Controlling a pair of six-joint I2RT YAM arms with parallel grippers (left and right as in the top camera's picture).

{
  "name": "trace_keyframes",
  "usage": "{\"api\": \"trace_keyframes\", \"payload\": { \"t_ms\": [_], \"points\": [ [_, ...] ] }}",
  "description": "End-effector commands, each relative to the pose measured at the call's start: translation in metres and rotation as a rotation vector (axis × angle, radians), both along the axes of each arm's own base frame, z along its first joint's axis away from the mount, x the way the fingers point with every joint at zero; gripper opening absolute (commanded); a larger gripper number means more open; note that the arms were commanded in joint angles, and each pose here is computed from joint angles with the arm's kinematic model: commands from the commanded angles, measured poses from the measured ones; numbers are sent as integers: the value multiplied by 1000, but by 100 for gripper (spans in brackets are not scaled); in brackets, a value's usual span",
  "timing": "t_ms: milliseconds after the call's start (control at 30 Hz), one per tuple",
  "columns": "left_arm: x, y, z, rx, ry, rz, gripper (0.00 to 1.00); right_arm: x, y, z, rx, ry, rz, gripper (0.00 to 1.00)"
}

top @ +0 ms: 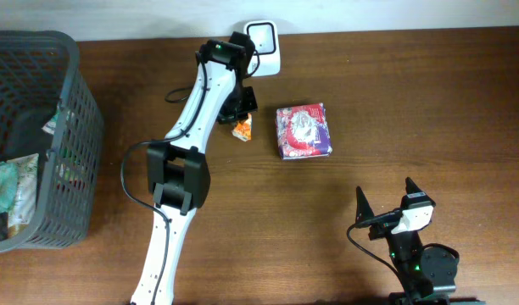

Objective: Scan the item barcode
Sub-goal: 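Carry the orange tissue pack and set it left of the purple package, then return the left gripper into the basket and grasp the green Kleenex pack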

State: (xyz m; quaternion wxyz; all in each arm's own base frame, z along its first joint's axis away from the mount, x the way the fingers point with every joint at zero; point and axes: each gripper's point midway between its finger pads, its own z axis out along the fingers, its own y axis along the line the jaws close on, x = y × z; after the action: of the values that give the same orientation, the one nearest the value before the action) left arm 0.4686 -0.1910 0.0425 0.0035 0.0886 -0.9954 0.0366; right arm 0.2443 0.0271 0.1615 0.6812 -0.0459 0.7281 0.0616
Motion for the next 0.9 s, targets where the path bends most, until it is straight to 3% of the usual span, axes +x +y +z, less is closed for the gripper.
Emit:
{"api": "trace_keyframes", "payload": {
  "t_ms": [0,100,133,167,233,300,367,533,667,800,833,867],
  "points": [
    [0,-14,-4,-7,-17,-27,9,0,0,-3,-6,3,0,99],
    [-4,-30,-3,-73,-2,-39,10,0,0,-3,-6,3,0,99],
    [-3,-31,-3,-74,-8,-41,19,0,0,-3,-6,3,0,99],
    [-2,-32,-3,-75,-9,-41,34,0,0,-3,-6,3,0,99],
    [-2,-32,-3,-78,-9,-42,35,0,0,-3,-6,3,0,99],
    [3,-32,2,-88,-28,-37,44,0,0,-3,-6,3,0,99],
    [9,-27,22,-103,-61,-25,47,0,0,-3,-6,3,0,99],
    [29,1,141,-174,-331,-62,55,0,0,-3,-6,3,0,99],
    [22,61,253,-194,-580,10,59,0,0,-3,-6,3,0,99],
    [-4,155,326,-150,-734,177,82,0,0,-3,-6,3,0,99],
    [-12,186,342,-121,-778,223,99,0,0,-3,-6,3,0,99],
    [-16,205,349,-106,-797,263,99,0,0,-3,-6,3,0,99]
  ]
}}
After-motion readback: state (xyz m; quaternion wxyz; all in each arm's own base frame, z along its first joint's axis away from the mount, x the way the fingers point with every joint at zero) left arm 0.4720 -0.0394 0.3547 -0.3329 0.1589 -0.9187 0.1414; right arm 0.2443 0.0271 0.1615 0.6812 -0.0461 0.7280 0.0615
